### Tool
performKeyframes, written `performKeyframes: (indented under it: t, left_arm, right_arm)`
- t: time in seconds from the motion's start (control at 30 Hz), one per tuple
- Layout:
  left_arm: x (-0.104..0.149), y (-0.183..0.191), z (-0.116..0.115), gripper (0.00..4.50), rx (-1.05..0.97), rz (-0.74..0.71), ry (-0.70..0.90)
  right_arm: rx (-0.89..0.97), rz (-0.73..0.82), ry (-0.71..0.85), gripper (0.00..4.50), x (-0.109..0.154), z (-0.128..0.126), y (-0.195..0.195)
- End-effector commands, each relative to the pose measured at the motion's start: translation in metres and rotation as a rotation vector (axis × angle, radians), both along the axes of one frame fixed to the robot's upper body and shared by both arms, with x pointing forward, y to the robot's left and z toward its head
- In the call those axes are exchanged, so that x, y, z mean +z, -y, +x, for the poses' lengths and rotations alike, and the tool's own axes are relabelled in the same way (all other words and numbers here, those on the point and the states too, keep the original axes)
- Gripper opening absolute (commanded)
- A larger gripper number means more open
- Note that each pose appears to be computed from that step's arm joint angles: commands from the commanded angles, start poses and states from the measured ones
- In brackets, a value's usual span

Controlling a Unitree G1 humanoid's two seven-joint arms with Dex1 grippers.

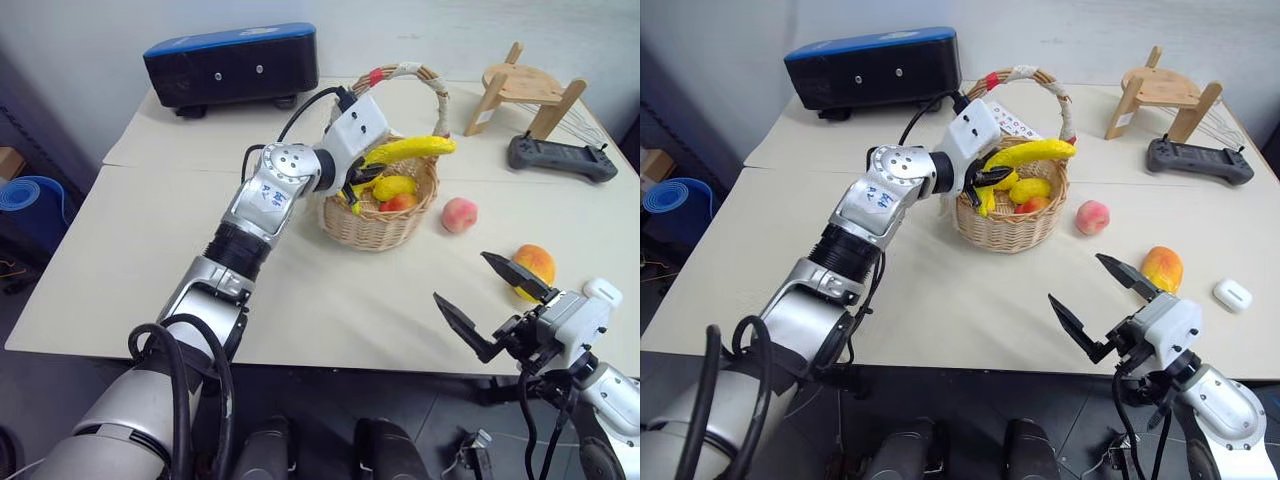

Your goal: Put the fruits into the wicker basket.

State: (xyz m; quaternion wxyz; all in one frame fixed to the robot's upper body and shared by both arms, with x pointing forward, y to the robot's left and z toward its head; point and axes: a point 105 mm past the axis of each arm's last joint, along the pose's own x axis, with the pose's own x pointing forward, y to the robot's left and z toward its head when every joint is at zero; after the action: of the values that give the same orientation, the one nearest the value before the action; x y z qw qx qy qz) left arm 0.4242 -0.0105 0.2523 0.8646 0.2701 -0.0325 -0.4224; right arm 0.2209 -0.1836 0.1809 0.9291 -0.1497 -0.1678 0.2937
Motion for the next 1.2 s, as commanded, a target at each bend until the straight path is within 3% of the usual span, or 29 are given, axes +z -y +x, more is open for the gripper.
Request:
performKeyframes:
  t: [0.03,0.2,0.4,0.5,0.57,0.77,0.87,1.03,1.1,1.2]
  left_arm:
    - [0.02,0.01,-0.005,2.64,-0.052,-0.059,0.046]
    - [0.034,0.012,-0.02,4.16,-0.179,-0.141,0.026]
    - [0.053,-0.003,-0.061,4.16,-0.472,-0.263,0.05]
    - [0.035,-0.035,-0.084,4.16,-0.61,-0.216,0.029]
    - [0.022,-0.067,-0.097,4.5,-0.663,-0.21,0.002]
    - [-0.025,-0.172,-0.103,4.5,-0.47,-0.179,-0.11]
    - [-0.036,-0.201,-0.114,4.5,-0.394,-0.191,-0.131]
    - [-0.039,-0.2,-0.118,4.5,-0.35,-0.235,-0.135]
    - [-0.041,-0.19,-0.12,4.5,-0.374,-0.256,-0.138]
    - [-0.04,-0.182,-0.121,4.5,-0.395,-0.282,-0.138]
  right_arm:
    - [-0.021,0.007,0.038,4.5,0.01,-0.007,0.002]
    - [-0.048,0.012,0.027,4.5,0.007,-0.005,0.009]
    - [-0.104,0.045,0.021,4.5,0.005,-0.004,0.024]
    - [-0.158,0.035,-0.008,4.5,-0.004,-0.009,0.04]
    - [-0.22,0.031,-0.037,4.5,-0.013,-0.015,0.055]
    - [-0.371,0.013,-0.106,4.5,-0.037,-0.039,0.092]
    - [-0.415,0.015,-0.125,4.5,-0.043,-0.044,0.102]
    - [-0.384,0.107,-0.099,4.5,-0.024,-0.011,0.1]
    - [-0.395,0.134,-0.182,4.5,-0.015,0.033,0.093]
    - [-0.399,0.121,-0.256,4.5,-0.005,0.074,0.081]
